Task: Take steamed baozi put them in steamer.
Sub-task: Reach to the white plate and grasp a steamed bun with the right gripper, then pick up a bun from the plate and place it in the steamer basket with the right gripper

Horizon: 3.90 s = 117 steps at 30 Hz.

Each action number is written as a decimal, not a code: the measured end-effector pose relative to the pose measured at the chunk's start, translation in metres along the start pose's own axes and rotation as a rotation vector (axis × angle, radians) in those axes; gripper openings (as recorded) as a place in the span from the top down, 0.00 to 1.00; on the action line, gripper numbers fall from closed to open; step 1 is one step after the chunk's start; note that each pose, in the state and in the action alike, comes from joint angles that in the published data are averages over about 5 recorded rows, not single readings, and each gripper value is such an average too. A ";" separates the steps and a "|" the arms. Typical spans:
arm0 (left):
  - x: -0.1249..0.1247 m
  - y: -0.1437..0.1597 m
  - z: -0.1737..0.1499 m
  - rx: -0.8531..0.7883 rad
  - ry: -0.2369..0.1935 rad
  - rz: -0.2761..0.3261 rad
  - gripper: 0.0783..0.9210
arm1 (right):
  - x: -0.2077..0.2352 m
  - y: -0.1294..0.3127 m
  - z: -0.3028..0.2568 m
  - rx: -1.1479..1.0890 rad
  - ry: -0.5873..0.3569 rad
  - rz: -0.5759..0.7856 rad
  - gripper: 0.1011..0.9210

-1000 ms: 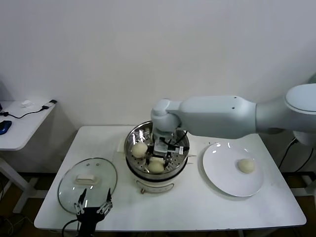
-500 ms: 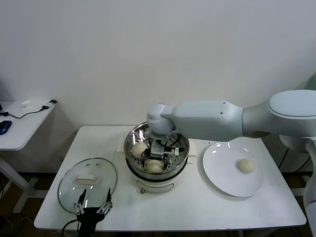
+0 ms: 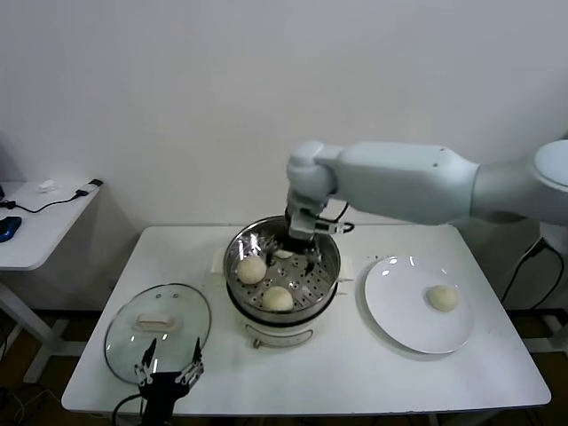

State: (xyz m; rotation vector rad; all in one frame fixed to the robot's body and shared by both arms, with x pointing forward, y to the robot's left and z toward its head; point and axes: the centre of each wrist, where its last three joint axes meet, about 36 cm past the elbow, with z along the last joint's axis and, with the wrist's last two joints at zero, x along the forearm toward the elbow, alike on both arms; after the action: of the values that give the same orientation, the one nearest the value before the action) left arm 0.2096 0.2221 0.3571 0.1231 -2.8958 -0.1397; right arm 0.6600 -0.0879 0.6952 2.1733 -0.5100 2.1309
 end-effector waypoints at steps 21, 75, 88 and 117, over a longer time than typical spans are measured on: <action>-0.002 0.003 0.001 0.003 0.006 -0.008 0.12 | 0.006 0.316 0.086 -0.953 0.167 0.031 0.12; -0.001 0.000 0.006 0.004 0.027 -0.008 0.12 | -0.131 0.412 0.100 -1.358 0.171 0.020 0.28; 0.001 -0.005 -0.001 0.009 0.008 0.006 0.12 | -0.032 0.335 0.098 -1.238 0.105 0.129 0.29; 0.002 -0.001 -0.009 0.003 -0.006 0.008 0.12 | -0.033 0.091 0.007 -1.051 -0.056 0.207 0.29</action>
State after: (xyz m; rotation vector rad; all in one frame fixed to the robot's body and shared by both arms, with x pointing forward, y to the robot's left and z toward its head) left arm 0.2101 0.2203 0.3656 0.1112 -2.9026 -0.1350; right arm 0.6421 -0.1692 0.6448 1.5715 -1.4782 1.3102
